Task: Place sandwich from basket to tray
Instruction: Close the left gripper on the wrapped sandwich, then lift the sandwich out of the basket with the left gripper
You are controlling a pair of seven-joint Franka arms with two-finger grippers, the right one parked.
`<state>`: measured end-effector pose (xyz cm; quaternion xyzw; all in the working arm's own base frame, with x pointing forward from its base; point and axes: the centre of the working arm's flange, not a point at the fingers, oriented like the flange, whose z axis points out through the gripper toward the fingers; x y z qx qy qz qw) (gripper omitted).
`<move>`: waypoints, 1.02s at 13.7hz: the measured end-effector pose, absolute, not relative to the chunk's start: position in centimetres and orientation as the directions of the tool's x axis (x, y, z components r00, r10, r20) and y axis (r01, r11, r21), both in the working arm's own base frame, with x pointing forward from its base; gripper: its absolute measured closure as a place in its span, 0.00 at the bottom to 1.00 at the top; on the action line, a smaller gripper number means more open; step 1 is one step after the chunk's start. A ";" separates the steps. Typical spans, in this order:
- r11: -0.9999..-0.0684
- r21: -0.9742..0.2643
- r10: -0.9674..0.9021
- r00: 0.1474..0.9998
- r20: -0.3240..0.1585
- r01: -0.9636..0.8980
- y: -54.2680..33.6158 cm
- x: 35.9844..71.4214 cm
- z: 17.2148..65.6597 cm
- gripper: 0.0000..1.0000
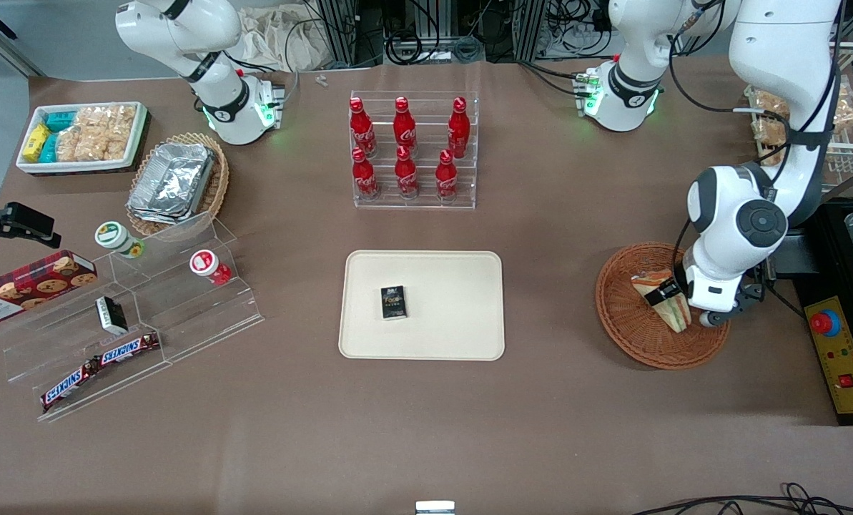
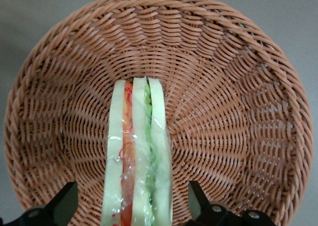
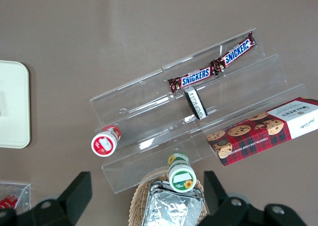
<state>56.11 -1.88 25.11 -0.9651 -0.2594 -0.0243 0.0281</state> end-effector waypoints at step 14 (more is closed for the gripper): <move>-0.865 -0.029 0.497 0.864 0.081 0.501 -1.9 56.5 24.9 0.78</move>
